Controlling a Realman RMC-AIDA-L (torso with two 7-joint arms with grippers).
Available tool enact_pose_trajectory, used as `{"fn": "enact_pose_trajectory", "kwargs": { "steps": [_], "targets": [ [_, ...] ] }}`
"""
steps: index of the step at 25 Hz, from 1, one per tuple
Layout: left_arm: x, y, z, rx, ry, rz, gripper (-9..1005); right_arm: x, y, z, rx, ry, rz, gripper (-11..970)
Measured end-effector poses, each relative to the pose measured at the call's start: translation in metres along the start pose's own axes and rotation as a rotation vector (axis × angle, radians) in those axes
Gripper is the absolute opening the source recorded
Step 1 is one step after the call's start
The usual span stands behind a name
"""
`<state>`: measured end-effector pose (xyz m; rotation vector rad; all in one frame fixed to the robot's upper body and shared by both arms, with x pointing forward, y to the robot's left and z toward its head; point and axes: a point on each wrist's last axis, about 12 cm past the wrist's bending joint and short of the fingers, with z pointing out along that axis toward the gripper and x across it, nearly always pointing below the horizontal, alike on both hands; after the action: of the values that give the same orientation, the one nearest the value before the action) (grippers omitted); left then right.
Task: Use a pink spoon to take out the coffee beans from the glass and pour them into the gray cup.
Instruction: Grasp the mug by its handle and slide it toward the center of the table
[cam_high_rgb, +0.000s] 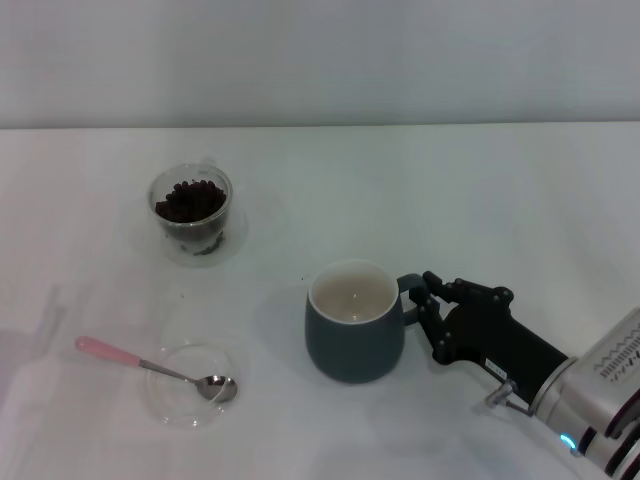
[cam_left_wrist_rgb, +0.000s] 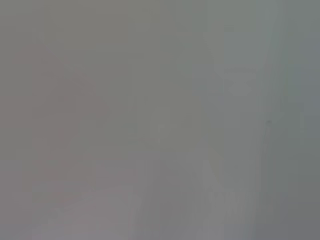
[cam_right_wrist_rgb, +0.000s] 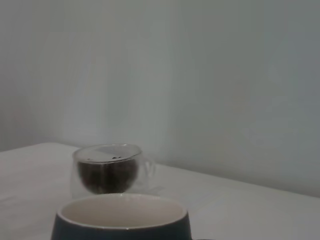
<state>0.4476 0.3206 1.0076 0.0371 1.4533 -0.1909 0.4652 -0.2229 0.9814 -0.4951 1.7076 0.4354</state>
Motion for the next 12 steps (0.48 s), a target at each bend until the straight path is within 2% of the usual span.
{"fn": "enact_pose_trajectory", "kwargs": {
  "steps": [5, 12],
  "targets": [
    [-0.0003, 0.0007, 0.0000, -0.001, 0.000, 0.001, 861, 0.0011, 0.0052, -0.0009, -0.048, 0.006, -0.025, 163],
    [-0.0006, 0.0011, 0.0001, 0.002, -0.001, 0.005, 861, 0.0036, 0.0063, -0.0040, -0.056, 0.013, -0.084, 148]
  ]
}}
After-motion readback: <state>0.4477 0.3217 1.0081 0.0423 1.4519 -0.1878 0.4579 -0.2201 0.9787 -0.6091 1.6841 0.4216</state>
